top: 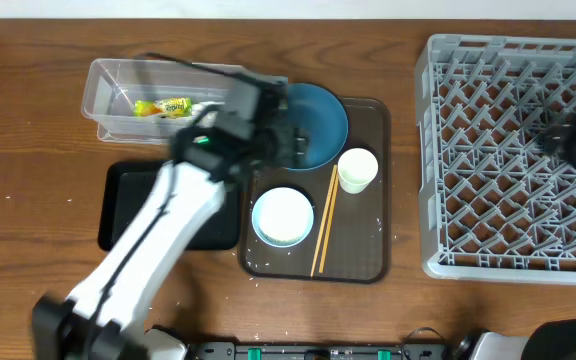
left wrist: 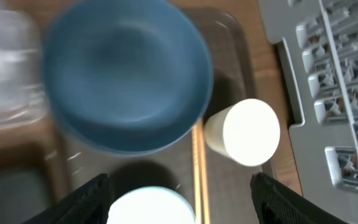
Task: Sort waste into correct bins and load items into the dishwasher rack
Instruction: 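Grasp the white paper cup with the left gripper, then hand the white cup from the left gripper to the right gripper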
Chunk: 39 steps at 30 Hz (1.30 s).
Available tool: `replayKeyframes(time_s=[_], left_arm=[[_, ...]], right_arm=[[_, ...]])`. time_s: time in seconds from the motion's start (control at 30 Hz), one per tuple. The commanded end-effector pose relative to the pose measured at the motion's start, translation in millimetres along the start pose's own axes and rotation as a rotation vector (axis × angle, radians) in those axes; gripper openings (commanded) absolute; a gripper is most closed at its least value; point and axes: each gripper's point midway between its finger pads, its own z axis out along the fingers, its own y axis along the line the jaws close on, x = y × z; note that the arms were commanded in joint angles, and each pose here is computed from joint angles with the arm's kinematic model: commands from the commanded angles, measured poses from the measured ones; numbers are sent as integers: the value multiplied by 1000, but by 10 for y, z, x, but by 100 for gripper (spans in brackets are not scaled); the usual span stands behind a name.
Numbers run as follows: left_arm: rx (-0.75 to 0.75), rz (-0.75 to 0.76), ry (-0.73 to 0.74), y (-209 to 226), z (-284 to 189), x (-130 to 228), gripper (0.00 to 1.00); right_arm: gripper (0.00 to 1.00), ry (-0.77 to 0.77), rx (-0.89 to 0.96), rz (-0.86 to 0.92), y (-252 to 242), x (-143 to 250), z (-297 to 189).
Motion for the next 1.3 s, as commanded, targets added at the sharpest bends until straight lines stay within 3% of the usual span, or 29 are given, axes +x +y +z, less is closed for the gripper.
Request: replayKeyframes(time_s=[0.0, 0.23, 0.3, 0.47, 0.5, 0.63, 0.77, 0.97, 1.1, 1.27], left_arm=[[21, 49, 58, -173, 357, 128, 74], [27, 90, 172, -346, 1087, 499, 69], [40, 95, 202, -379, 1198, 595, 57], [48, 92, 245, -383, 1248, 708, 12], [47, 91, 245, -380, 1224, 703, 7], [61, 62, 230, -391, 990, 602, 6], [171, 6, 209, -462, 549, 437, 6], [554, -160, 196, -610, -116, 81, 6], [862, -187, 229, -736, -463, -66, 7], [971, -190, 271, -813, -591, -43, 6]], right_arm=[[98, 12, -2, -75, 147, 35, 15], [98, 27, 14, -109, 219, 88, 43], [98, 28, 15, -109, 216, 90, 43], [98, 27, 17, -109, 213, 89, 43], [99, 27, 18, -109, 212, 89, 43], [99, 29, 17, -125, 212, 93, 42], [99, 62, -13, -199, 252, 175, 39], [96, 79, -429, -448, 939, 383, -69], [96, 92, -717, -627, 1424, 692, -186], [98, 138, -965, -797, 1853, 1164, -264]])
